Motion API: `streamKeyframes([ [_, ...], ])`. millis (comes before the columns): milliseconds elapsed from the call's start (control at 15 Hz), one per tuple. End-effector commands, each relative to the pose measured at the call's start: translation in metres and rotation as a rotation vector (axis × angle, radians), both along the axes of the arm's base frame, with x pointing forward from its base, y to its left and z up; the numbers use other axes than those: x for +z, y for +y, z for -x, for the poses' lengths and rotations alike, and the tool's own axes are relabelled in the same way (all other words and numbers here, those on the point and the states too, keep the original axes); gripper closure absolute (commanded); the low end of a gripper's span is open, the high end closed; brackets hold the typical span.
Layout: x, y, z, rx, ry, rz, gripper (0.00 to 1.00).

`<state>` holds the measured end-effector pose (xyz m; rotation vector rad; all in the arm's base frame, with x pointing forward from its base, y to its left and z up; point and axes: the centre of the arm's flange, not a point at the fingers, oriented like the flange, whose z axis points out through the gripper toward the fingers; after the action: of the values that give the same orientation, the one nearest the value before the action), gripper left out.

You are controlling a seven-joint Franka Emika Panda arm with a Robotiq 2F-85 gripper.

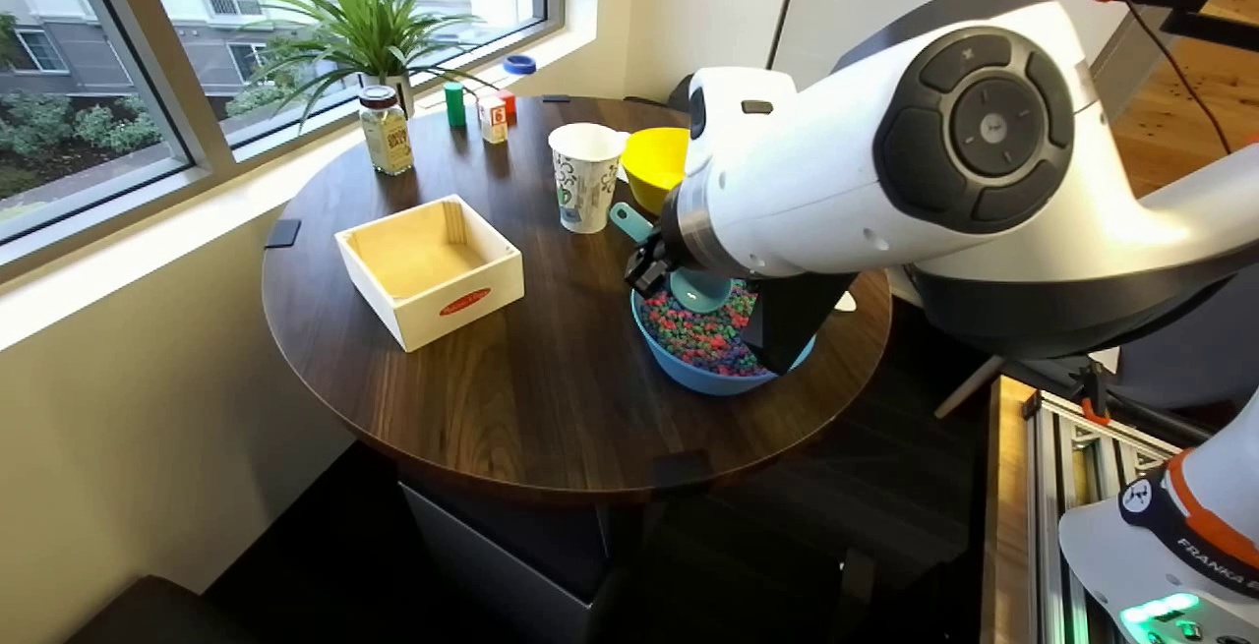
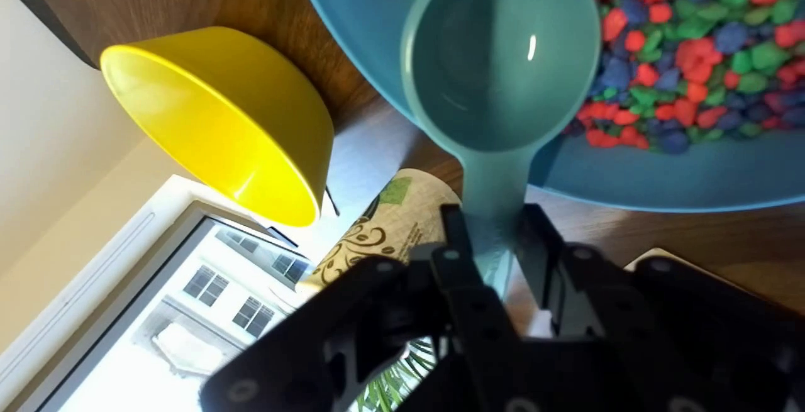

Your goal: Use the blue measuring spoon to remove some cereal from the blue bowl.

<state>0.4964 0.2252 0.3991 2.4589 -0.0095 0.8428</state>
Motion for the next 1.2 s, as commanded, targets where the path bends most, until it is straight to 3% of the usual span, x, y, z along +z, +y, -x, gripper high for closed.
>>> streamKeyframes([
  [0, -0.024, 0.018, -0.005, 0.0, 0.022, 0.017, 0.94],
  [800, -0.04, 0.03, -0.002, -0.034, 0.051, 0.03, 0.94],
  [1133, -0.035, 0.026, -0.002, -0.057, 0.089, -0.045, 0.94],
])
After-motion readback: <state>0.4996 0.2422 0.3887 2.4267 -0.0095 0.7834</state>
